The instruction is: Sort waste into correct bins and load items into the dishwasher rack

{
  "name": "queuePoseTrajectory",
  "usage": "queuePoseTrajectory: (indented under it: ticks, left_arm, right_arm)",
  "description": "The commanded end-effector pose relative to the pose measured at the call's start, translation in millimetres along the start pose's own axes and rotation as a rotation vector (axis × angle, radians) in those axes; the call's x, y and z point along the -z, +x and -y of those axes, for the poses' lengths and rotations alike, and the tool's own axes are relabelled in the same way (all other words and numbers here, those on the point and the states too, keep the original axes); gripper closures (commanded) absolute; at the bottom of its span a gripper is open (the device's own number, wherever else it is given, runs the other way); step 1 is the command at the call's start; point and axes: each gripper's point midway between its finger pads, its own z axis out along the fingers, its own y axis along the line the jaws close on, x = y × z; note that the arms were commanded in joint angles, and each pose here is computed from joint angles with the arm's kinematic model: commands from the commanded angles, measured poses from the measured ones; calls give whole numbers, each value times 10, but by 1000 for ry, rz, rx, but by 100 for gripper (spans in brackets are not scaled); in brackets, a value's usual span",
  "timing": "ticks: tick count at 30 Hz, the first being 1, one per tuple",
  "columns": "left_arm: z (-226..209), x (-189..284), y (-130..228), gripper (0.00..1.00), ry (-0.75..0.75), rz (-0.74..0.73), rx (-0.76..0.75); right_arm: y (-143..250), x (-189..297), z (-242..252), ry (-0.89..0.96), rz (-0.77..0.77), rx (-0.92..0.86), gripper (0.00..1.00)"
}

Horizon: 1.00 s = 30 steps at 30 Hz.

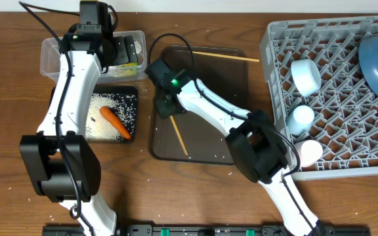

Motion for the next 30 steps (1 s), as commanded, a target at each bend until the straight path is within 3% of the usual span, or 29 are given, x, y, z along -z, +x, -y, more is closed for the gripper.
queuePoseTrajectory:
  ticks: [1, 12, 18, 23, 28, 30]
  left_arm:
    - [4, 27, -2, 2, 0, 3, 4]
    - [4, 27, -4, 2, 1, 3, 4]
    - [4, 27, -4, 2, 1, 3, 4]
    - [4, 27, -4, 2, 1, 3, 4]
    - [4, 27, -4, 2, 1, 3, 4]
    - [4, 27, -4, 2, 1, 3, 4]
  right_arm:
    - [-124, 79, 225, 12, -13, -7, 99]
    - [-785, 1557, 1024, -8, 152, 20, 99]
    - [-742, 2269, 1825, 60, 215, 9, 99]
    - [-574, 2466, 2379, 54, 208, -101, 99]
    - [-570, 2389, 2278, -128, 210, -88, 99]
    - [-576, 2253, 2201, -137, 187, -75, 82]
